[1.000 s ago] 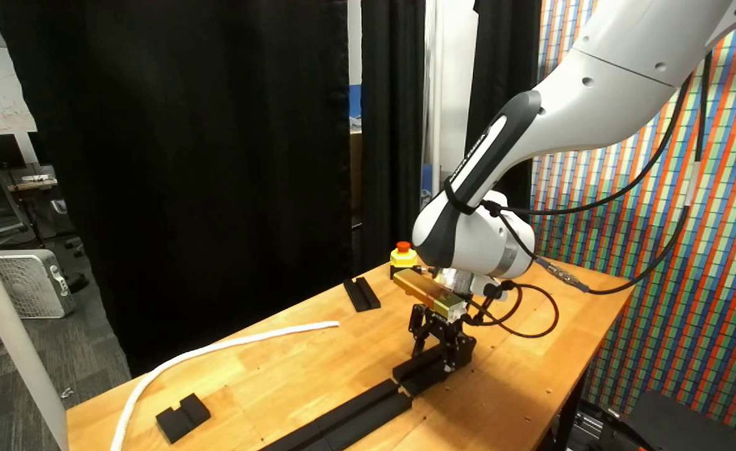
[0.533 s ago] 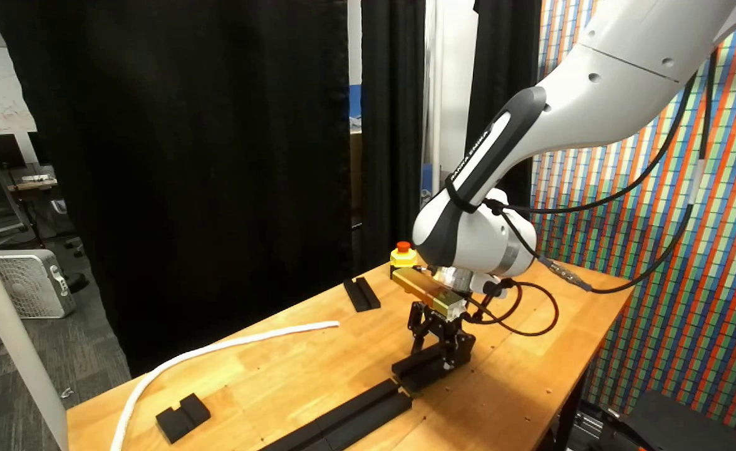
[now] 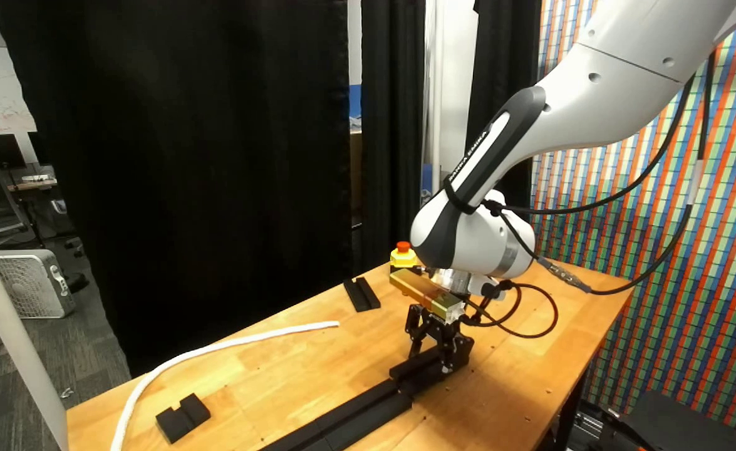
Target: Connect the four black pieces together
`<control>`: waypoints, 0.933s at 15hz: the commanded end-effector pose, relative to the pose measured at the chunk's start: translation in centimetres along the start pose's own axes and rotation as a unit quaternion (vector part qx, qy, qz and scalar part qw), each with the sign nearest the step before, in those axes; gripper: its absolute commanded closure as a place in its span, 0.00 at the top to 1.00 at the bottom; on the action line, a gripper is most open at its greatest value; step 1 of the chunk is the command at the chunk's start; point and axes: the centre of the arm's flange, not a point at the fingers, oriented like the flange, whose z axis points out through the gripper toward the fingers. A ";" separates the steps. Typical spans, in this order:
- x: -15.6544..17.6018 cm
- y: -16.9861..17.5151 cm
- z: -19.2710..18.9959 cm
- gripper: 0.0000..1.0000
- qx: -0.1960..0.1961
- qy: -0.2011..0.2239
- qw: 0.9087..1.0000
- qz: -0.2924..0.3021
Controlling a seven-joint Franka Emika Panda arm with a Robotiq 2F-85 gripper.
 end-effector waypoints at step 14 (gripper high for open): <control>-1.6 1.6 0.0 0.49 -0.002 -0.013 0.999 0.041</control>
